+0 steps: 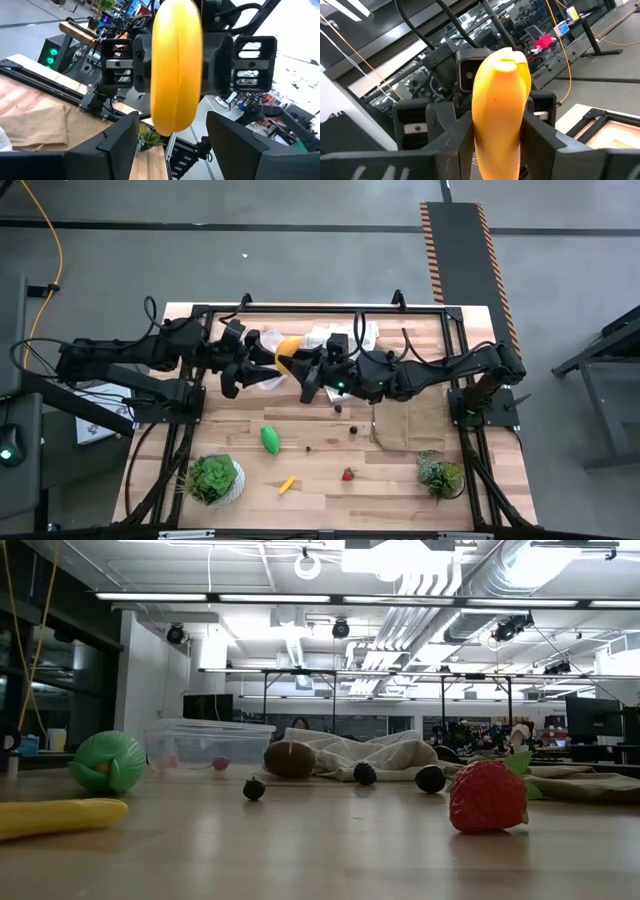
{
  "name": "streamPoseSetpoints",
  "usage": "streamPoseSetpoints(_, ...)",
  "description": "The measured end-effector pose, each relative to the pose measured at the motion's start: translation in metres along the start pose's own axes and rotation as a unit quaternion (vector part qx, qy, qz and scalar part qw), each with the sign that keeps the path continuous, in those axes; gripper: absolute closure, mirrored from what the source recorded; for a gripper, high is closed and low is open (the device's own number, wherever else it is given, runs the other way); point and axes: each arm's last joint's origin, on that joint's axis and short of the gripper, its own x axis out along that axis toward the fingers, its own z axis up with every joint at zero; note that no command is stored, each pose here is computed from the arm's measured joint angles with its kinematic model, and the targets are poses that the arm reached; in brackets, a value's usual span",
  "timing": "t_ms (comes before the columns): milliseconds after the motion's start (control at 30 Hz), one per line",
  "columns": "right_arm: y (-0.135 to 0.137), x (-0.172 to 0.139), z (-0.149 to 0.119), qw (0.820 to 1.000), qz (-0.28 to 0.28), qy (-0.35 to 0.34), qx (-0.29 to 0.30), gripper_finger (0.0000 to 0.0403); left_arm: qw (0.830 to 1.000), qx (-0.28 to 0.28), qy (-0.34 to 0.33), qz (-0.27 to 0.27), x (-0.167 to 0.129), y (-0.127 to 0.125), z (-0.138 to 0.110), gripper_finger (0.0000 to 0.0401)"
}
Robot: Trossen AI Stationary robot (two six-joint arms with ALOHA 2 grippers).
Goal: Pick and placing Produce into tupperware
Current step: Put the yellow banana into the transparent bin
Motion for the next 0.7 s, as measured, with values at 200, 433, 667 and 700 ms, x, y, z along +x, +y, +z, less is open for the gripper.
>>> streamPoseSetpoints(200, 0.0, 0.0, 0.0, 1.0, 0.0, 0.001, 0.0, 0.0284, 1.0, 0.0, 0.004, -0.006, 0.005, 0.001, -0.001, 0.018)
streamPoseSetpoints(433, 0.0, 0.0, 0.0, 1.0, 0.0, 0.002, -0.001, 0.0284, 1.0, 0.005, -0.013, -0.019, 0.008, -0.001, 0.002, 0.018)
streamPoseSetpoints(667, 0.0, 0.0, 0.0, 1.0, 0.005, 0.005, -0.001, 0.0284, 1.0, 0.007, -0.011, -0.017, 0.011, 0.001, 0.0, 0.018)
streamPoseSetpoints(700, 0.0, 0.0, 0.0, 1.0, 0.005, 0.005, -0.001, 0.0284, 1.0, 0.009, -0.01, -0.017, 0.012, 0.001, 0.0, 0.0181)
